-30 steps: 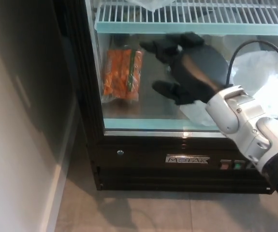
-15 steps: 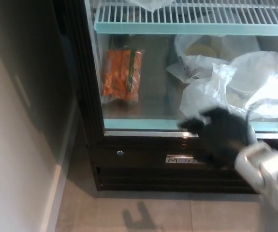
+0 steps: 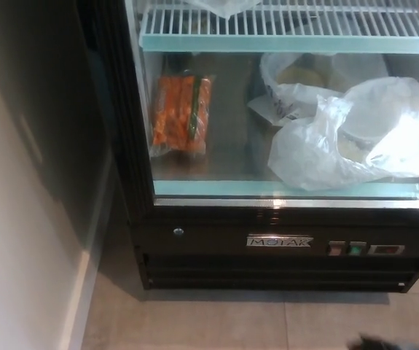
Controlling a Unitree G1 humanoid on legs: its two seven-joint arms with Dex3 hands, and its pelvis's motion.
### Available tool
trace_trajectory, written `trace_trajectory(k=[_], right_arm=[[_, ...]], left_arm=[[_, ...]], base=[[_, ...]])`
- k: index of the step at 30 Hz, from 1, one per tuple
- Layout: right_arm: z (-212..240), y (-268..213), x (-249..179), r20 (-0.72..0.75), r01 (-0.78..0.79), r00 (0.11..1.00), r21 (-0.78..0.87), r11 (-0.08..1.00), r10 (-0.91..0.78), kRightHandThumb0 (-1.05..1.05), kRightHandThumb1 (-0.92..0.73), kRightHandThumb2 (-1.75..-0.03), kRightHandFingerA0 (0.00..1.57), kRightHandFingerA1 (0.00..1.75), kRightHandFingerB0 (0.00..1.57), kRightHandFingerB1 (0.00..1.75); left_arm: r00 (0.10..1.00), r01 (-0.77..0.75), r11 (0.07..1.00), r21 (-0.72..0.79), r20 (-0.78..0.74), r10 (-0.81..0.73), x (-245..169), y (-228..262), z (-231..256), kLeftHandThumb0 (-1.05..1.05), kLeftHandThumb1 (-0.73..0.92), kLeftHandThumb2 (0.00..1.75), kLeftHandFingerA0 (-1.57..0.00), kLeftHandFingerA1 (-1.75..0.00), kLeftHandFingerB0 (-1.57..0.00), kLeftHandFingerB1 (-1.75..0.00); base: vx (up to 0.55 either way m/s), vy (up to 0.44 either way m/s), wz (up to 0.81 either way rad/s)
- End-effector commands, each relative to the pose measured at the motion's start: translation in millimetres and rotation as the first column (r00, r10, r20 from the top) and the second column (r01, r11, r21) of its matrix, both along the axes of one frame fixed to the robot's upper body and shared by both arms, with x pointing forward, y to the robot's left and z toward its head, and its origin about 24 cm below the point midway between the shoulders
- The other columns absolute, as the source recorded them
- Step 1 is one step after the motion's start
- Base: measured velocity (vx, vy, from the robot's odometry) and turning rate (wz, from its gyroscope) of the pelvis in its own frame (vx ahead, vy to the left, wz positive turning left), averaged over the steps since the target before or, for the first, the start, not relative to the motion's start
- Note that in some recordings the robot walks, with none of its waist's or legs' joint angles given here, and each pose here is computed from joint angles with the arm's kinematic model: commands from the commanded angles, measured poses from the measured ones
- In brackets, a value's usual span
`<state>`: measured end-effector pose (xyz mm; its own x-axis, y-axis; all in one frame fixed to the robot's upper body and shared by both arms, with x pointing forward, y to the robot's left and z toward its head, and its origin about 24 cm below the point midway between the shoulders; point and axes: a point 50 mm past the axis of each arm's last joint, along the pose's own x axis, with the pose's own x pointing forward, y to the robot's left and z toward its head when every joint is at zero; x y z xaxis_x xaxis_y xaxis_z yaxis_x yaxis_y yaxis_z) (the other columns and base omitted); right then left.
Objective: The robot stands in front of a refrigerator with an opened door and closes the door by swing its right hand at the door
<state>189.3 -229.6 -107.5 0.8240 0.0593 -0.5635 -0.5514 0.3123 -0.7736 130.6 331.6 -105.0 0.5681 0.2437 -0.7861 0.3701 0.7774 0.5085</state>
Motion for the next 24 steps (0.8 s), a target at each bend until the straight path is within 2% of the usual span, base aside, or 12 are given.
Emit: trace_trajectory(k=[1,5,6,9,10,11,12,20,21,22,23,24], right_arm=[[-18.2,-27.8,-43.8,-0.106,0.235,0.967,0.01,0.972,-0.233,-0.6,-0.62,-0.93,0.27,0.47,0.33,0.48],[-20.0,-44.8,-52.4,-0.199,0.459,0.878,0.096,0.883,-0.435,-0.47,-0.57,-0.91,0.36,0.54,0.24,0.47],[-20.3,-49.3,-53.1,-0.228,0.526,0.84,0.118,0.843,-0.492,-0.47,-0.72,-0.61,0.47,0.37,0.38,0.33],[-20.5,-53.3,-52.9,-0.261,0.59,0.797,0.138,0.796,-0.545,-0.47,-0.72,-0.61,0.47,0.37,0.38,0.33],[-20.2,-58.2,-54.3,-0.276,0.614,0.776,0.125,0.779,-0.567,-0.47,-0.72,-0.62,0.54,0.39,0.42,0.35],[-19.9,-61.8,-55.5,-0.286,0.632,0.76,0.115,0.766,-0.583,-0.47,-0.72,-0.62,0.54,0.39,0.42,0.35],[-19.5,-65.8,-56.4,-0.304,0.653,0.739,0.105,0.75,-0.601,-0.47,-0.72,-0.61,0.5,0.39,0.41,0.35],[-17.7,-58.4,-41.1,-0.369,0.582,0.777,0.11,0.806,-0.51,-0.47,-0.73,-0.62,0.52,0.39,0.4,0.34],[-17.8,-58.4,-41.4,-0.374,0.579,0.777,0.109,0.808,-0.507,-0.47,-0.71,-0.62,0.5,0.39,0.37,0.33],[-17.9,-58.3,-41.7,-0.38,0.576,0.777,0.107,0.811,-0.502,-0.47,-0.71,-0.62,0.5,0.39,0.37,0.33],[-17.9,-58.6,-42.0,-0.38,0.566,0.782,0.098,0.819,-0.495,-0.46,-0.72,-0.62,0.48,0.37,0.39,0.33],[-17.9,-58.6,-42.0,-0.38,0.566,0.782,0.098,0.819,-0.495,-0.46,-0.72,-0.62,0.48,0.37,0.39,0.33]], left_arm=[[1.0,-0.006,1.0,0.02,-0.006,0.006,-9.6,9.2,2.7,-0.47,0.76,0.64,-0.54,-0.41,-0.43,-0.36],[1.0,0.004,1.0,0.022,-0.011,-0.004,-8.3,5.7,0.7,-0.44,0.75,0.63,-0.52,-0.41,-0.42,-0.36],[1.0,0.01,1.0,0.023,-0.008,-0.01,-7.8,5.7,1.2,-0.45,0.76,0.63,-0.53,-0.41,-0.43,-0.36],[1.0,0.019,1.0,0.024,-0.003,-0.019,-7.3,6.3,2.1,-0.45,0.76,0.63,-0.53,-0.41,-0.43,-0.36],[1.0,0.016,1.0,0.024,0.0,-0.016,-6.4,6.2,2.3,-0.49,0.63,0.89,-0.52,-0.59,-0.39,-0.49],[1.0,0.013,1.0,0.024,0.001,-0.013,-5.7,6.2,2.4,-0.49,0.63,0.89,-0.52,-0.59,-0.39,-0.49],[1.0,0.013,1.0,0.02,0.003,-0.013,-4.1,5.8,2.7,-0.44,0.75,0.63,-0.52,-0.41,-0.43,-0.36],[0.999,0.034,0.999,0.034,0.013,-0.034,6.7,7.7,7.5,-0.46,0.75,0.63,-0.54,-0.4,-0.43,-0.35],[0.999,0.034,0.999,0.035,0.012,-0.035,6.2,7.5,7.2,-0.51,0.63,0.87,-0.47,-0.52,-0.38,-0.47],[0.999,0.035,0.999,0.035,0.01,-0.036,5.5,7.3,6.9,-0.51,0.63,0.87,-0.47,-0.52,-0.38,-0.47],[0.999,0.039,0.998,0.038,0.009,-0.04,5.3,7.1,6.7,-0.45,0.75,0.62,-0.54,-0.4,-0.42,-0.35],[0.999,0.039,0.998,0.038,0.009,-0.04,5.3,7.1,6.7,-0.45,0.75,0.62,-0.54,-0.4,-0.42,-0.35]], base=[[0.0,0.0,0.0],[0.0,0.0,0.0],[0.0,0.0,0.0],[0.0,0.0,0.0],[0.0,0.0,0.0],[0.0,0.0,0.0],[0.0,0.0,0.0],[0.0,0.0,0.0],[0.0,0.0,0.0],[0.0,0.0,0.0],[0.0,0.0,0.0],[0.0,0.0,0.0]])
